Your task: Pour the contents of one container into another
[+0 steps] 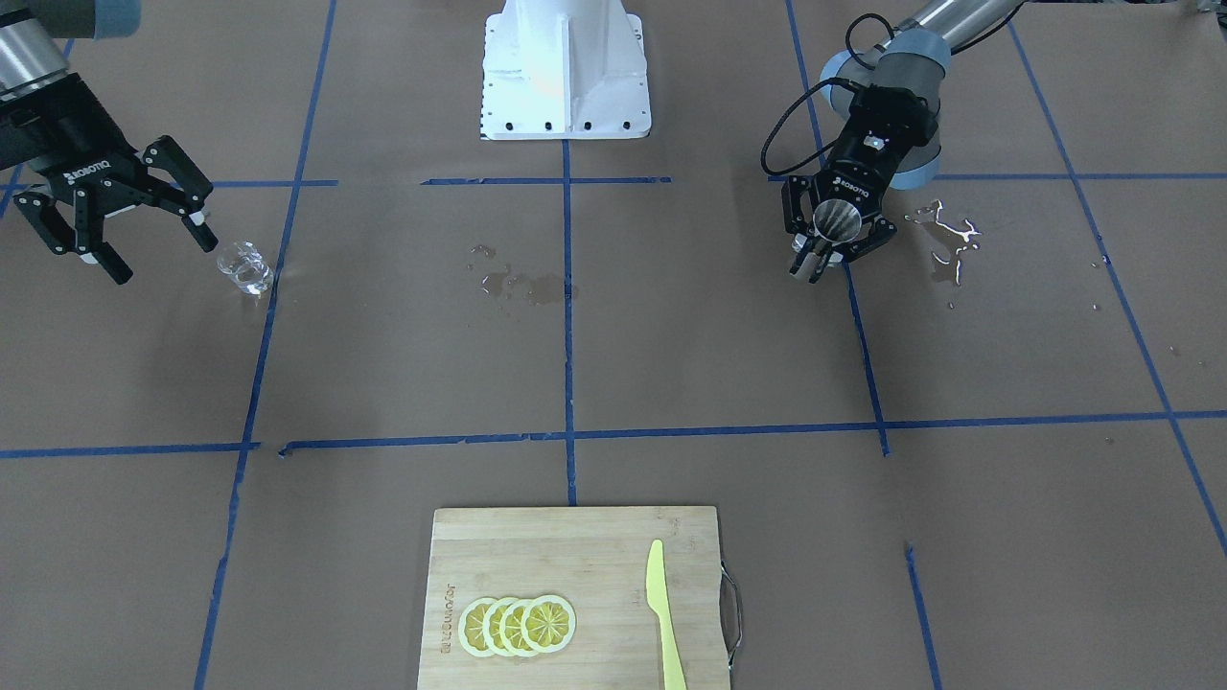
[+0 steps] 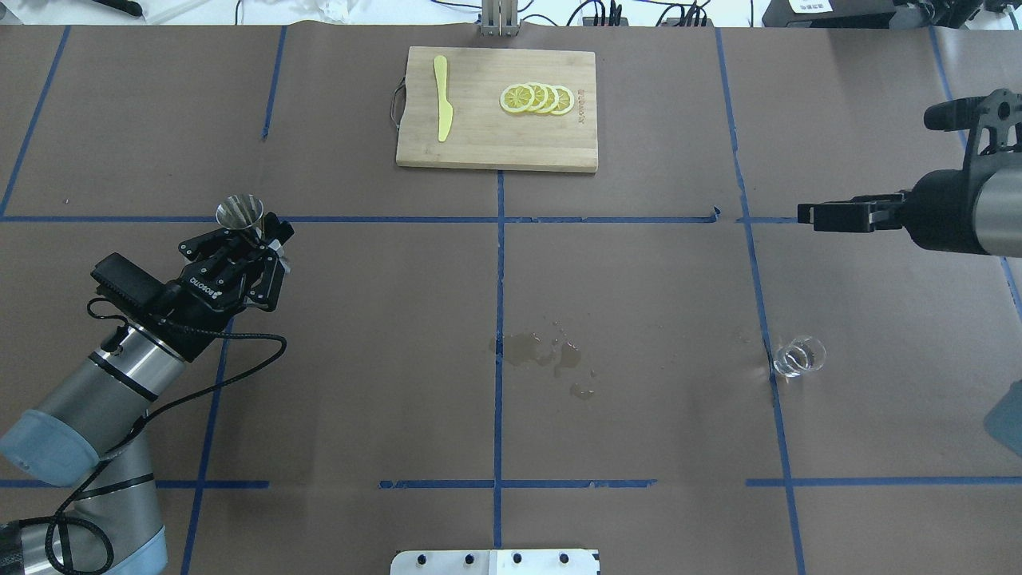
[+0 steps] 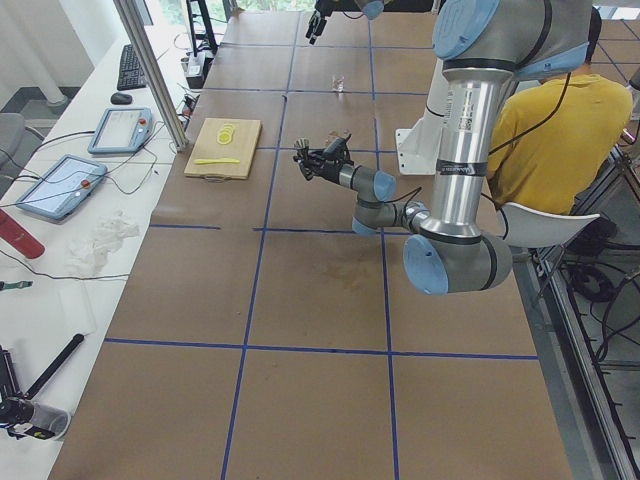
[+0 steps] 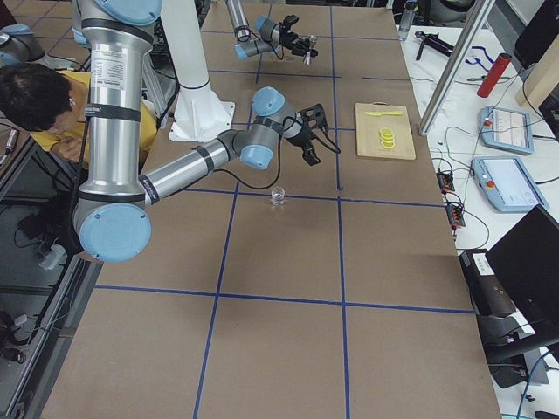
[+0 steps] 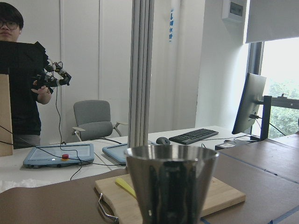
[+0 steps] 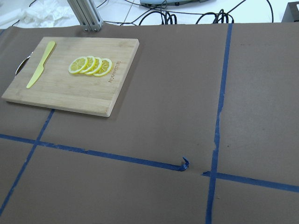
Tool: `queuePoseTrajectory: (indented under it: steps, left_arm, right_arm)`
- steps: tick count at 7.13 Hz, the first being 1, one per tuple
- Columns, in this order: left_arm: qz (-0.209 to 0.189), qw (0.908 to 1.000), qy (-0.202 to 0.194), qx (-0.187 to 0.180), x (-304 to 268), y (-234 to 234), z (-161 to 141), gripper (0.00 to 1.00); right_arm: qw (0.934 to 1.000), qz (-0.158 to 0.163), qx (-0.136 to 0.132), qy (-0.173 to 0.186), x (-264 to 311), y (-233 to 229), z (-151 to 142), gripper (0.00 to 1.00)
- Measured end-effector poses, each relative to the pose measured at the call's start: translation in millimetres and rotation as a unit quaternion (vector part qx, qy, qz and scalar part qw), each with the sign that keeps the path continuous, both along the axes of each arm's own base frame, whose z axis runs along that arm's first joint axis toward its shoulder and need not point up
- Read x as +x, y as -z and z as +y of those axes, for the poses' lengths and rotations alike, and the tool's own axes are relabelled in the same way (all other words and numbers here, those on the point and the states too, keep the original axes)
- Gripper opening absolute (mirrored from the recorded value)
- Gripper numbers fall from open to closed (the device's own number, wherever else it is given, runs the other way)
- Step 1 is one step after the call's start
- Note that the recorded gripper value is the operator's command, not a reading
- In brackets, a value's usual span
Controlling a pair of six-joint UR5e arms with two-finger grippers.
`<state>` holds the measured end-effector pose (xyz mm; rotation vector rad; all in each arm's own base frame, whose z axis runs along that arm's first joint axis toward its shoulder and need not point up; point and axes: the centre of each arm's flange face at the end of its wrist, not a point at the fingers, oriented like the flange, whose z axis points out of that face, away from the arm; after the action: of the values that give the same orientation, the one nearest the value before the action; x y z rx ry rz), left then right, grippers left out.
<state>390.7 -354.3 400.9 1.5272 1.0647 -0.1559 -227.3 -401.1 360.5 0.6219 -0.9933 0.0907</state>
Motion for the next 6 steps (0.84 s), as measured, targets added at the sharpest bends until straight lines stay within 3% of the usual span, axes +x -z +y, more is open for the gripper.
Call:
queuePoseTrajectory:
  steps: [2, 6]
  left_arm:
    - [-0.001, 1.0000, 0.000, 0.000, 2.7, 1.7, -1.4, 0.00]
    - [-0.002, 1.0000, 0.002, -0.001, 4.1, 0.7, -2.8, 0.00]
  right_arm:
    - [0.9956, 0.008, 0.026, -0.090, -66.7, 8.3, 43.7, 1.00]
    - [0.9706, 0.019, 0.100, -0.218, -141.3, -7.8, 144.9, 1.00]
